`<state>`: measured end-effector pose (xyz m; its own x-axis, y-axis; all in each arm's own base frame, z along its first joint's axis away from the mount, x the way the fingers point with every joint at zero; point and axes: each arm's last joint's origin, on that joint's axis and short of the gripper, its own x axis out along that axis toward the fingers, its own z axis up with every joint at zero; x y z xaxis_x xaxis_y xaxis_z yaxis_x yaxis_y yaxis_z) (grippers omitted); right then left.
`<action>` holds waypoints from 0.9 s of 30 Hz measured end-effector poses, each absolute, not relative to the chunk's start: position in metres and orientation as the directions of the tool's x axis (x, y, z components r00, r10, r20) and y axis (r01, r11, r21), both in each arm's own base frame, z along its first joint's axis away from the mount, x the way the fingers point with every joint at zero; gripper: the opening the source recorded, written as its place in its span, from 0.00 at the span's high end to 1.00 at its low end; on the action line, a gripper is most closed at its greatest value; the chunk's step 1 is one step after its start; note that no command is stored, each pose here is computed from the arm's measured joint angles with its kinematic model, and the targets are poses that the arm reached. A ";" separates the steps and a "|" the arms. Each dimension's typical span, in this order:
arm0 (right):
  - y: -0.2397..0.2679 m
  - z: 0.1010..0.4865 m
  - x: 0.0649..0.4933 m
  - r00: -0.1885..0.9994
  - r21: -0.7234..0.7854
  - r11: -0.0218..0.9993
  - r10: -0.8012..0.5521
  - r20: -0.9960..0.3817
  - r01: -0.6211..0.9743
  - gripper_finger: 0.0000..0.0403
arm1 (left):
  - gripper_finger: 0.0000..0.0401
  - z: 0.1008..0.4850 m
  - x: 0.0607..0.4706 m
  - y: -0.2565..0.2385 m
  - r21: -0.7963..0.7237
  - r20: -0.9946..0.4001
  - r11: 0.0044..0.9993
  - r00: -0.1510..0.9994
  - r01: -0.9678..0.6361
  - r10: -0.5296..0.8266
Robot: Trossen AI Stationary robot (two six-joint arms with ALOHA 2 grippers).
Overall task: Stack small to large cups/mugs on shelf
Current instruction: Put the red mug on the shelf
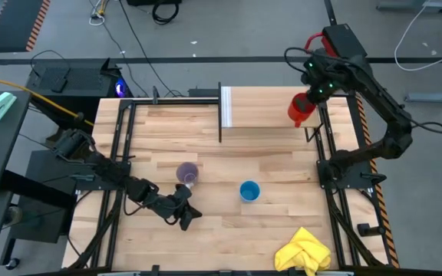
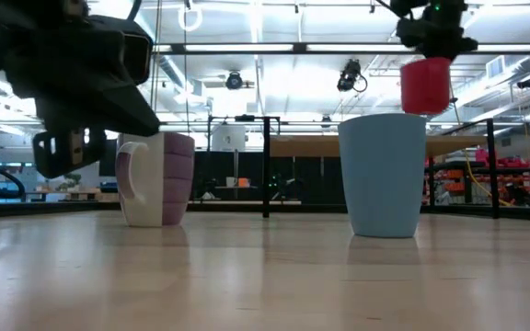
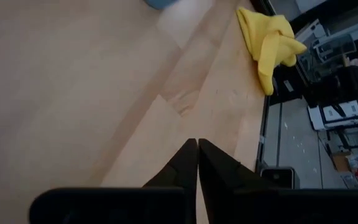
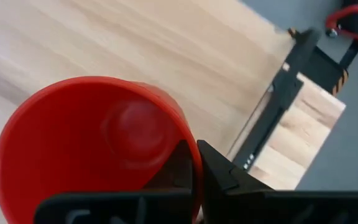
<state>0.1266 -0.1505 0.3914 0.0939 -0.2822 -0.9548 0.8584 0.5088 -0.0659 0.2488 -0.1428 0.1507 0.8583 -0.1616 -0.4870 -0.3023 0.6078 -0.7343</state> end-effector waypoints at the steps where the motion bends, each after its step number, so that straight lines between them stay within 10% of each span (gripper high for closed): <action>1: -0.151 0.388 0.126 0.084 -0.070 0.510 -0.273 -0.958 0.857 0.98 | 0.96 0.151 0.250 -0.141 -0.734 -0.487 0.606 0.859 -0.306 -0.157; 27: -0.203 0.358 0.129 0.016 -0.114 0.497 -0.250 -0.968 0.860 0.97 | 0.95 0.151 0.254 -0.135 -0.744 -0.482 0.588 0.865 -0.319 -0.140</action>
